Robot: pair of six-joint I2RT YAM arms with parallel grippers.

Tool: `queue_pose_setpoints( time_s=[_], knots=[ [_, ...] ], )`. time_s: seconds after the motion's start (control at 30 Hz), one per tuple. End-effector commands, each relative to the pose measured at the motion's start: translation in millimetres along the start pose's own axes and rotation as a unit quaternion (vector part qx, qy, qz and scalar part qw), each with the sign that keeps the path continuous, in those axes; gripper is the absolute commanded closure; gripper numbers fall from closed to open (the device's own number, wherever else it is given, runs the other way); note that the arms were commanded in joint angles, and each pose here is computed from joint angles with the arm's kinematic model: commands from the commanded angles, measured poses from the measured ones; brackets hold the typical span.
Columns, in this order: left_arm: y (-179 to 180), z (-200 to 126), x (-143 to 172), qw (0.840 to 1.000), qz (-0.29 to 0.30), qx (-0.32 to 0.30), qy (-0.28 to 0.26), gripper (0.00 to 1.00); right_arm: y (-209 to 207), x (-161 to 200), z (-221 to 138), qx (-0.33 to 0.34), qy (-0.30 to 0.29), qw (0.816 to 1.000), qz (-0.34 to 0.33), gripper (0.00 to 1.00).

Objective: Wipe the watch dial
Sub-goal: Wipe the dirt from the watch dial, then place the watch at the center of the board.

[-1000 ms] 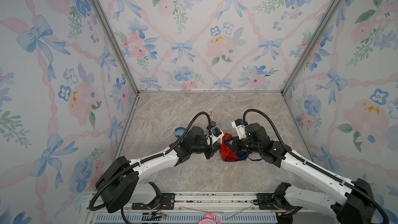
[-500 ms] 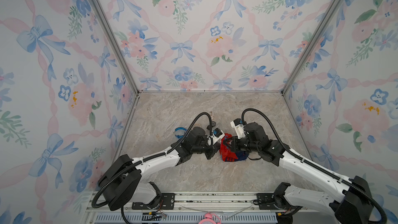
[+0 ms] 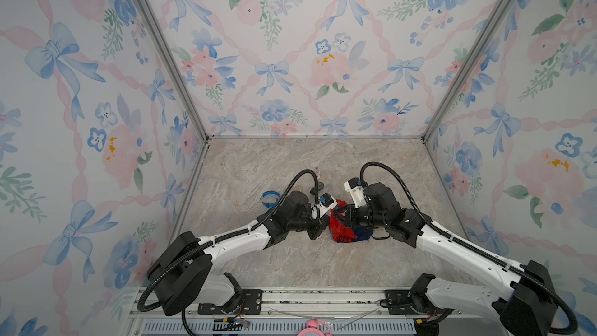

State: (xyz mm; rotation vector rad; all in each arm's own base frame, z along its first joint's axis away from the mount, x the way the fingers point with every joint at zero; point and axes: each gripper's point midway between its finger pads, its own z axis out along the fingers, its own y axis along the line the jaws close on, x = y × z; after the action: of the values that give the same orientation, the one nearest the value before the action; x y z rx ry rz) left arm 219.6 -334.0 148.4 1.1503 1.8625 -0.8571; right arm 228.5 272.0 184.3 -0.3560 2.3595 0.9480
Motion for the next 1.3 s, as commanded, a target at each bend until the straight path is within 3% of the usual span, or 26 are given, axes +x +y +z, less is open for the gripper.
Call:
queue_pose_setpoints(
  time_s=[0.0, 0.47, 0.73, 0.83, 1.0, 1.2, 1.27],
  knots=[
    [-13, 0, -20, 0.999, 0.030, 0.022, -0.024, 1.00, 35, -5, -2, -0.047, -0.007, 0.999, -0.016, 1.00],
    [-32, -14, -25, 0.996, 0.054, 0.061, -0.048, 1.00, -2, -20, 9, -0.022, -0.030, 0.999, 0.009, 1.00],
    [-31, -18, -19, 0.996, 0.048, 0.056, -0.050, 1.00, -41, -44, -8, 0.014, -0.058, 0.997, 0.040, 1.00],
    [-30, -13, -19, 0.996, 0.046, 0.060, -0.048, 1.00, -79, -43, -29, 0.076, -0.068, 0.992, 0.076, 1.00],
    [-33, -11, -30, 0.993, 0.058, 0.070, -0.076, 1.00, -144, -31, -86, 0.195, -0.100, 0.965, 0.141, 1.00],
    [-14, 29, -22, 0.997, 0.042, 0.062, -0.012, 1.00, -177, -36, -178, 0.303, -0.197, 0.918, 0.165, 1.00],
    [-10, 44, -15, 0.997, 0.038, 0.064, 0.003, 1.00, -174, -40, -195, 0.318, -0.214, 0.911, 0.155, 1.00]
  ],
)
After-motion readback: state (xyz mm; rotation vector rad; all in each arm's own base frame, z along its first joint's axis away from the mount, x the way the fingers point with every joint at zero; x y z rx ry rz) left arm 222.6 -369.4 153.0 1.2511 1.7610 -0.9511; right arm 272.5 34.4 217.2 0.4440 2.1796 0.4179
